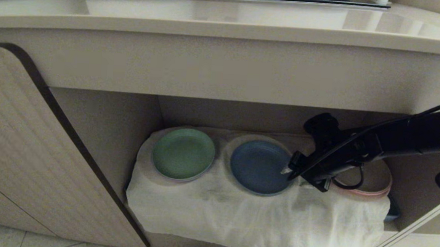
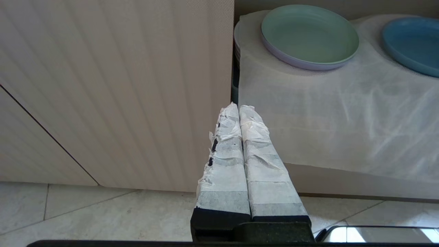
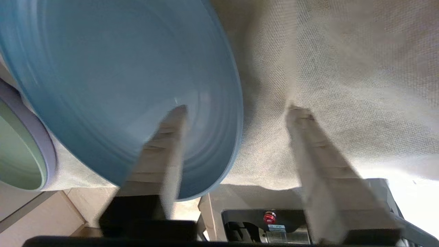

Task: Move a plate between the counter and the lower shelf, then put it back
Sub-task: Put the plate in the cupboard

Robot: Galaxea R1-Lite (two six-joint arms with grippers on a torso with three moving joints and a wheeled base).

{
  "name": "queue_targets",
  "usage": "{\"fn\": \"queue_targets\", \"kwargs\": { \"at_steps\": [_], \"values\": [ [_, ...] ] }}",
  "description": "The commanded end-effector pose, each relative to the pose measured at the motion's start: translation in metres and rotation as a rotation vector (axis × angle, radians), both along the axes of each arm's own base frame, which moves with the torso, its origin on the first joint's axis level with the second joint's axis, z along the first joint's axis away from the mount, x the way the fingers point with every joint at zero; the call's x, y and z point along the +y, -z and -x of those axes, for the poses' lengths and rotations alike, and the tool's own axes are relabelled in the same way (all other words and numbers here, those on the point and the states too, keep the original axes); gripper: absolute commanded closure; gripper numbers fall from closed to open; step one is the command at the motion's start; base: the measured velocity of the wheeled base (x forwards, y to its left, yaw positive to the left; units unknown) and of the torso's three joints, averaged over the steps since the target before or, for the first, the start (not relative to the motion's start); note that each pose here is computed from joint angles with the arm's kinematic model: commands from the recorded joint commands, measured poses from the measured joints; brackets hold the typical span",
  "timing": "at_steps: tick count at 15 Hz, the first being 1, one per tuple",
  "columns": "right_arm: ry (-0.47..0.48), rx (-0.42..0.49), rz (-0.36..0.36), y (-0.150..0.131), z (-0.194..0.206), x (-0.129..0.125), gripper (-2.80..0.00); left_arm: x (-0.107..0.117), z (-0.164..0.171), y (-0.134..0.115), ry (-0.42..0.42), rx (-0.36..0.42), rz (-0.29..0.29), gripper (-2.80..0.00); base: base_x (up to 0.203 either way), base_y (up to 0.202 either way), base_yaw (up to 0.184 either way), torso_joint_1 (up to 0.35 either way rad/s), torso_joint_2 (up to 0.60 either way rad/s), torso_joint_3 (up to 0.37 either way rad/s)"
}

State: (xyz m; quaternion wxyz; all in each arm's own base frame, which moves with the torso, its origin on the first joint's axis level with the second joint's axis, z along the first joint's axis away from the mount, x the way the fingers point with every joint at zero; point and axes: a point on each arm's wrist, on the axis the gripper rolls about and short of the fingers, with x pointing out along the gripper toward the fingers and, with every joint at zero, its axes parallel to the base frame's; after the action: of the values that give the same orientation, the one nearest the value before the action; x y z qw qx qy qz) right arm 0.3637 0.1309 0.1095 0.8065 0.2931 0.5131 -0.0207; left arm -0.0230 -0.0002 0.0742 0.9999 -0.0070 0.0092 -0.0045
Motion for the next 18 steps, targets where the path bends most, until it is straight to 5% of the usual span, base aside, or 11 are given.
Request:
{"fn": "queue_targets", "kwargs": {
  "at_steps": [1, 18],
  "values": [
    [0.002, 0.008, 0.001, -0.001, 0.003, -0.001, -2.8, 0.0, 0.0, 0.0, 0.0, 0.0, 0.0, 0.0, 0.0, 0.0, 0.0, 0.0, 0.0, 0.0],
    [-0.142, 0.003, 0.089, -0.024, 0.058, -0.02, -2.8, 0.0, 0.0, 0.0, 0.0, 0.0, 0.0, 0.0, 0.0, 0.0, 0.0, 0.0, 0.0, 0.0]
  ]
}}
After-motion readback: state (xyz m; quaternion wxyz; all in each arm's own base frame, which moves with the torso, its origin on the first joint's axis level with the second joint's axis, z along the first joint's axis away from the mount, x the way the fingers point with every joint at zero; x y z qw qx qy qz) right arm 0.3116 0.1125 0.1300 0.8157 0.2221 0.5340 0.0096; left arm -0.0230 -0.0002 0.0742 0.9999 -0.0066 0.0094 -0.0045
